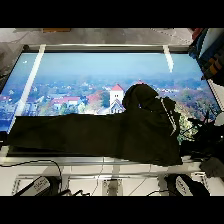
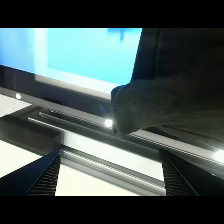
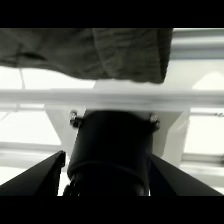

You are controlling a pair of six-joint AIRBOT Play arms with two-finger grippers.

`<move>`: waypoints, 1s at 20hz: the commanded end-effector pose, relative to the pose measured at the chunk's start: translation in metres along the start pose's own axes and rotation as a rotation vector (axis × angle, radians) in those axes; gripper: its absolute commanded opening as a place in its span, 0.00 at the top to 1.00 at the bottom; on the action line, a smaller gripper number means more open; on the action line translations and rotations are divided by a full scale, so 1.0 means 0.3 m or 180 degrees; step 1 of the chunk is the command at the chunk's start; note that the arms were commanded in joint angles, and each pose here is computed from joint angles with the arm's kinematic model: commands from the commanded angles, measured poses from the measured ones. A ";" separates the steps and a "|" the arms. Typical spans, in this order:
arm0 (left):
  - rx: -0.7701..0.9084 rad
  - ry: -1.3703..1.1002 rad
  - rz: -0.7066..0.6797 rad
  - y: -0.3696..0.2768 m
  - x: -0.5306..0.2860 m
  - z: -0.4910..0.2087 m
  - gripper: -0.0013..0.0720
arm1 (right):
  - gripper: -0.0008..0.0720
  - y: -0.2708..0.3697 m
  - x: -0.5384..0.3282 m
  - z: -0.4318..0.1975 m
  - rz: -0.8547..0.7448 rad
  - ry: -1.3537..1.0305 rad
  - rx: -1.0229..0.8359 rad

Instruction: Fold the clothes and pants, and hang the long-sleeved shirts on hangers.

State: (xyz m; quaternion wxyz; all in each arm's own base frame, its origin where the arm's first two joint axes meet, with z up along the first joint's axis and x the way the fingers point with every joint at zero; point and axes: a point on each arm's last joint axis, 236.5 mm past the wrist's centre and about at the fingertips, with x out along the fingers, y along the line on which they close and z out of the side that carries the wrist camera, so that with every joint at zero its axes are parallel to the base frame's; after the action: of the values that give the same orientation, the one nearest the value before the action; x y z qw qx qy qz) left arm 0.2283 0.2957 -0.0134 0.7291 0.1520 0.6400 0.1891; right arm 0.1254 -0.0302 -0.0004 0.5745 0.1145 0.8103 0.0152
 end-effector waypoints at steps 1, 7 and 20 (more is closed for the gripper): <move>-0.0258 -0.0097 0.0047 0.013 -0.013 0.035 0.05 | 0.21 -0.030 -0.021 0.126 -0.0129 -0.0521 0.0000; -0.0421 -0.0829 -0.0038 -0.093 -0.160 0.343 0.51 | 0.24 -0.134 -0.294 0.583 -0.0353 -0.2727 0.0590; 0.0390 -0.1741 -0.0841 -0.744 -0.492 0.655 0.51 | 0.13 -0.220 -0.047 0.710 0.1540 -0.2096 0.1104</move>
State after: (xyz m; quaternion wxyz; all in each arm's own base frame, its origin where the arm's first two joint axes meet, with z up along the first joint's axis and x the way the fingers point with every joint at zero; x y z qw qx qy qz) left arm 0.4208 0.0617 0.0384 0.8776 0.1583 0.4517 0.0276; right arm 0.3101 -0.1249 -0.0606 0.7595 0.3547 0.5403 -0.0736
